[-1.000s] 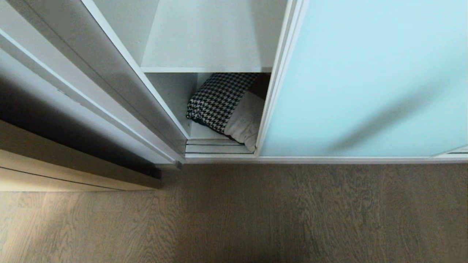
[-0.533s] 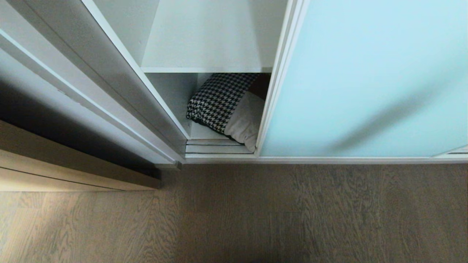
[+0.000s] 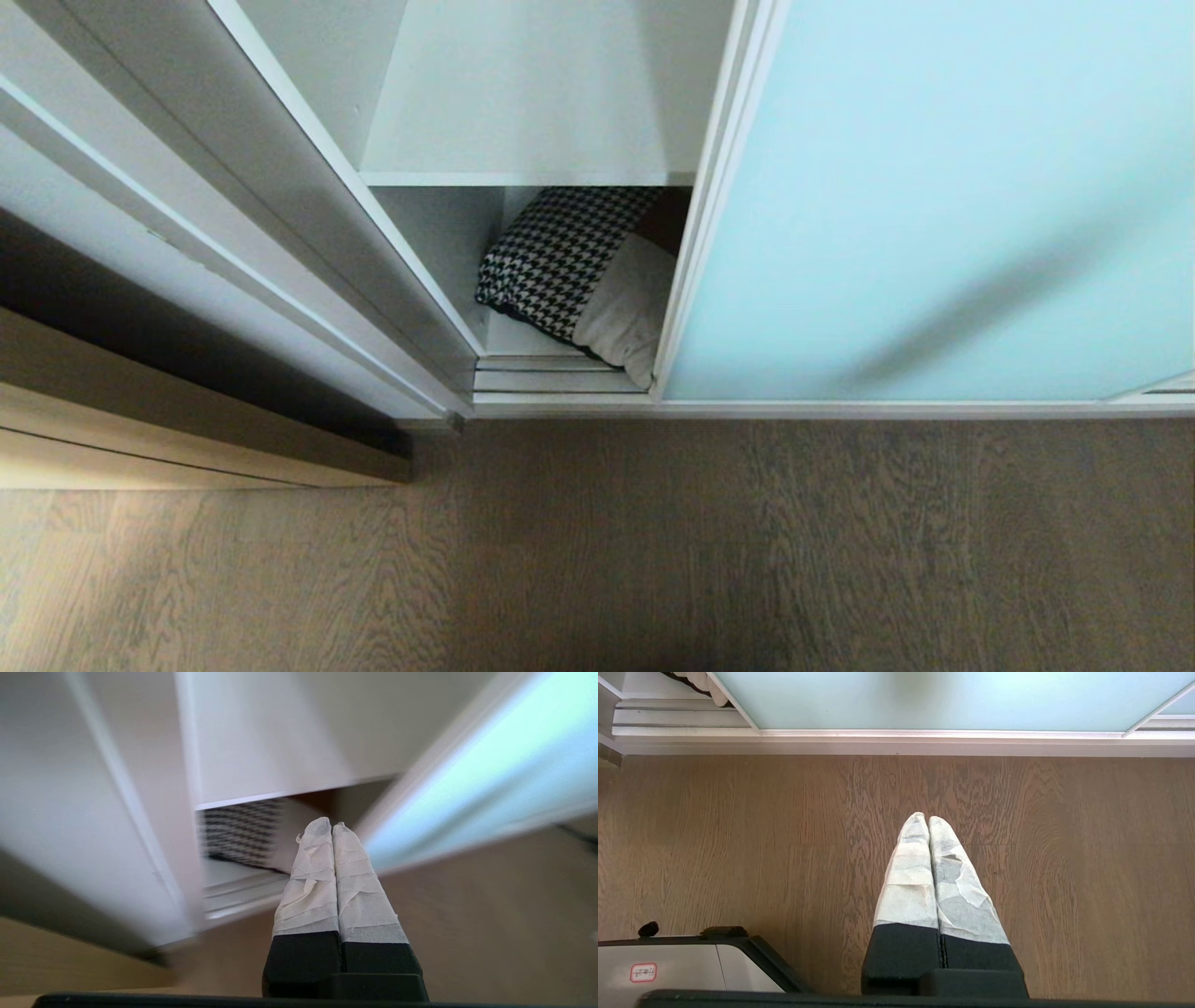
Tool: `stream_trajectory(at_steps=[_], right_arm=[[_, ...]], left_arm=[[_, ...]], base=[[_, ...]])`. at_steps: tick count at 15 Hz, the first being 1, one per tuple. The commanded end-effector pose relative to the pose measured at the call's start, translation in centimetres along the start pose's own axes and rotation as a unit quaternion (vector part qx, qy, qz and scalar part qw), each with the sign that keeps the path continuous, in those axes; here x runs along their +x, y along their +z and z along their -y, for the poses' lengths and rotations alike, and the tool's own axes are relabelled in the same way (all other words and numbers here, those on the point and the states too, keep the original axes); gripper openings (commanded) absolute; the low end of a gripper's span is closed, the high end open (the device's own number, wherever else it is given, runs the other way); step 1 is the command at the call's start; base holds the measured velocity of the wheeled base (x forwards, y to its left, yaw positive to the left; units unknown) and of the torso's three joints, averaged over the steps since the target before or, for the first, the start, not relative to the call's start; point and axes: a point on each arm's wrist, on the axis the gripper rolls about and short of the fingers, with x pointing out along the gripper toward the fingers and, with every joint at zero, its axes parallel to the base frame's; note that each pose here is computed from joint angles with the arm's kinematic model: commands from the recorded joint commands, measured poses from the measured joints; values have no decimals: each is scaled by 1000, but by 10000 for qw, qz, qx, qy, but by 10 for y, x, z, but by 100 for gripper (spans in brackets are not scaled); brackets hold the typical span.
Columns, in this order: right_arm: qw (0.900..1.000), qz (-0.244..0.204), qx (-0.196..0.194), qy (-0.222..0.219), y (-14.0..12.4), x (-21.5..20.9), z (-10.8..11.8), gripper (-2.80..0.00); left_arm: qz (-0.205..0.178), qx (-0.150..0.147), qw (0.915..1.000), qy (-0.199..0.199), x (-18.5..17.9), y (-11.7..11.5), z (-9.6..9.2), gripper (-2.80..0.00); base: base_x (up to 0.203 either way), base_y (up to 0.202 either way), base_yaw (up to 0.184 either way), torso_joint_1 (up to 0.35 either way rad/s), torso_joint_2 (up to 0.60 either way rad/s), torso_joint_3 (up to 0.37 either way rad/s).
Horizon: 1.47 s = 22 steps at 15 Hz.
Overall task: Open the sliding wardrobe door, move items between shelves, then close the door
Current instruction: Close the door
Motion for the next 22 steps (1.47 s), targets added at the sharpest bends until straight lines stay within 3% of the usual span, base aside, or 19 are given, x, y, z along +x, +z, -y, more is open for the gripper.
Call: stream_trajectory(at_steps=[1,3,5,11,12,16,19,22], right_arm=[[10000,0,2,1,0,0,0,-280],[10000,0,2,1,0,0,0,-280],[10000,0,2,1,0,0,0,-280],[10000,0,2,1,0,0,0,-280],[10000,0,2,-2,0,0,0,-280],[10000,0,2,1,0,0,0,-280],[10000,0,2,1,0,0,0,-280],[10000,0,2,1,0,0,0,-280]], left_arm=[[-183,-142,9990,-374,-11,11,1,-280],[-417,-166,9956,-827,-6,12,-3,-280],[-523,71,9913,-1206,1,10,-5,-280],[-621,1012,9803,-1581,20,5,-7,-280],[-630,1039,9769,-1757,25,4,-7,-280],[-792,712,9511,-2901,45,-7,-3,-280],[-1076,260,9432,-3133,68,-10,-3,-280],[-1288,49,9330,-3359,94,-17,-3,-280]], base=[[0,0,0,0,0,0],[0,0,0,0,0,0],[0,0,0,0,0,0],[0,0,0,0,0,0],[0,0,0,0,0,0],[0,0,0,0,0,0],[0,0,0,0,0,0],[0,0,0,0,0,0]])
